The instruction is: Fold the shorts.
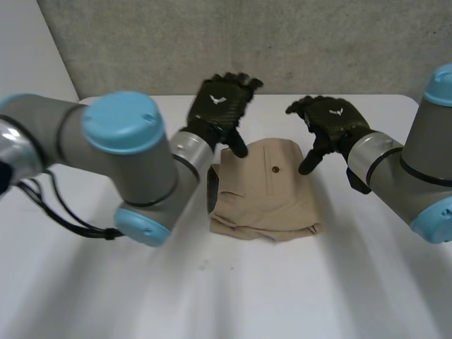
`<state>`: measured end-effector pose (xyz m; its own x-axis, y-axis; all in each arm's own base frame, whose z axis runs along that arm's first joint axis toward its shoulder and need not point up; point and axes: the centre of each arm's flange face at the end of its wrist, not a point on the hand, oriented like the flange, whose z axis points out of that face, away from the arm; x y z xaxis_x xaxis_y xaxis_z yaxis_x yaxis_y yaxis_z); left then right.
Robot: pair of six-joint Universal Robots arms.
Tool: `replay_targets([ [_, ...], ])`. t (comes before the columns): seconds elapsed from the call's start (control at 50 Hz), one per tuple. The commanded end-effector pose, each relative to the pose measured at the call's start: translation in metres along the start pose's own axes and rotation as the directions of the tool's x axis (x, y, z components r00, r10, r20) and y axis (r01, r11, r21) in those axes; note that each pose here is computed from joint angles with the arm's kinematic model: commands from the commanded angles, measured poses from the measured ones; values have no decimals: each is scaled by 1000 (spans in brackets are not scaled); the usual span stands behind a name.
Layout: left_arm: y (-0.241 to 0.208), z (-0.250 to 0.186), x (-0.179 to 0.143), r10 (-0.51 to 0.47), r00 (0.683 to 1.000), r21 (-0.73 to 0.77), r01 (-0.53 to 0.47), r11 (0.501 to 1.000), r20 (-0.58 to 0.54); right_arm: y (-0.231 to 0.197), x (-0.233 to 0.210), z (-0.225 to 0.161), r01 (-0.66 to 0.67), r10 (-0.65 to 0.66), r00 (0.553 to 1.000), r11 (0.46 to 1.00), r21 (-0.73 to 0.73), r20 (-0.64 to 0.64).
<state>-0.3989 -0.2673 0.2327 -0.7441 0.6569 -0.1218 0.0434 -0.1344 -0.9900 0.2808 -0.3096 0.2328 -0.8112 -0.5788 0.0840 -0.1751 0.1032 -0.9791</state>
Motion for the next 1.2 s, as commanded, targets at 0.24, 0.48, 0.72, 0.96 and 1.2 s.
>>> replay_targets([
  [0.24, 126, 1, -1, 53, 998, -390, -35, 920, 37, 91, 3, 45, -35, 49, 998, 963, -266, 45],
  [0.48, 125, -5, -18, 244, 969, -436, -209, 875, 26, 89, 5, 44, 130, -120, 991, 954, -270, 52],
  [0.72, 8, -21, -24, 210, 974, -234, -184, 955, 89, 4, 14, 25, 188, -194, 980, 976, -113, -45],
  [0.96, -114, -59, -86, 40, 953, 16, -47, 999, 300, -105, 40, -34, 30, 33, 955, 977, 209, -293],
  [1.2, -109, -86, -114, -66, 923, -106, 114, 988, 379, -111, 54, -50, 25, 40, 941, 982, 187, -337],
])
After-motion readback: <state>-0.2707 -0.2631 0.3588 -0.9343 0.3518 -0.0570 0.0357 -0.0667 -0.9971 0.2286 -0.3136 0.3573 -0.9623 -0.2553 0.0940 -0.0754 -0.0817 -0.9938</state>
